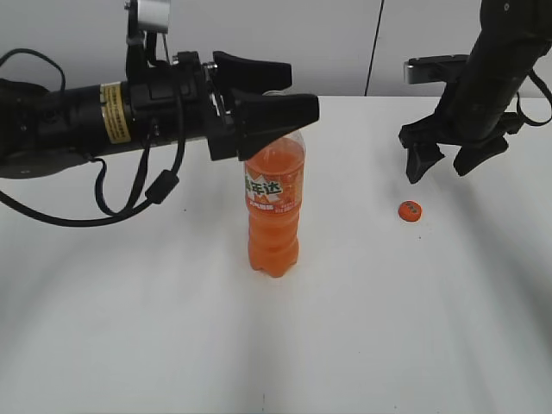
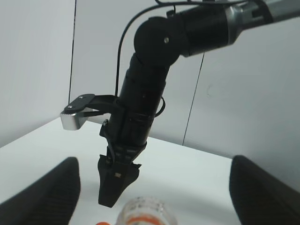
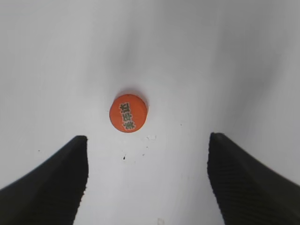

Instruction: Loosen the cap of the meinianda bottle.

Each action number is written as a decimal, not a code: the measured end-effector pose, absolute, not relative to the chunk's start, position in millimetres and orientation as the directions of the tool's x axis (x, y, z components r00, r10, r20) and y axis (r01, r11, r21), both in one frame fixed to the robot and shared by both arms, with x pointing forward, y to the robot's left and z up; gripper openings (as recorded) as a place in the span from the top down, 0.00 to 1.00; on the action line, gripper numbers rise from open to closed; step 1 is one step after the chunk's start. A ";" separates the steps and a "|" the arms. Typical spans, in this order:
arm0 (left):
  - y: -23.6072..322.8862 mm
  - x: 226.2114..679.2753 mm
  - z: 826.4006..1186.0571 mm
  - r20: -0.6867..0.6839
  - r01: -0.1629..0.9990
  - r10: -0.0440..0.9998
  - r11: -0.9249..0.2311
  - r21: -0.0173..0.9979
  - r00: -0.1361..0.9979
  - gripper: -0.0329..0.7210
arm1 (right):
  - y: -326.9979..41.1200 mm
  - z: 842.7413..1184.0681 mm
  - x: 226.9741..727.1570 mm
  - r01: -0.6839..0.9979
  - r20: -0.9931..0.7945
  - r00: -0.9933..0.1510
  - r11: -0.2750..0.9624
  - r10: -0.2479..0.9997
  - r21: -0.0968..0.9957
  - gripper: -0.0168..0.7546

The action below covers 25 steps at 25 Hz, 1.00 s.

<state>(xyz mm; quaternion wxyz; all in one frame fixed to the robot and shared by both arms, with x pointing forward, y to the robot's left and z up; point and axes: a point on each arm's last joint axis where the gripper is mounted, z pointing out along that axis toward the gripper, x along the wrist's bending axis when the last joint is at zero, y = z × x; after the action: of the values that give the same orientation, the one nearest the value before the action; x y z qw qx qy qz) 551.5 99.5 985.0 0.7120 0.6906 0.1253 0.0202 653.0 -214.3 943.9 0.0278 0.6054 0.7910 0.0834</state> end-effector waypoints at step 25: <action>248.0 597.2 1046.8 -0.051 0.543 0.999 0.050 0.838 -0.013 0.20 | -220.4 1016.4 627.2 0.949 0.044 -0.243 0.228 0.969 0.217 0.21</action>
<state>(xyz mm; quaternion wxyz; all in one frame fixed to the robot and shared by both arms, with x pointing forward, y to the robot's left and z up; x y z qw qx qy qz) 597.2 248.0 1046.8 0.3516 0.6084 0.6334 0.3241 627.2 -220.4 1016.4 0.0498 0.6132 0.7820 0.0996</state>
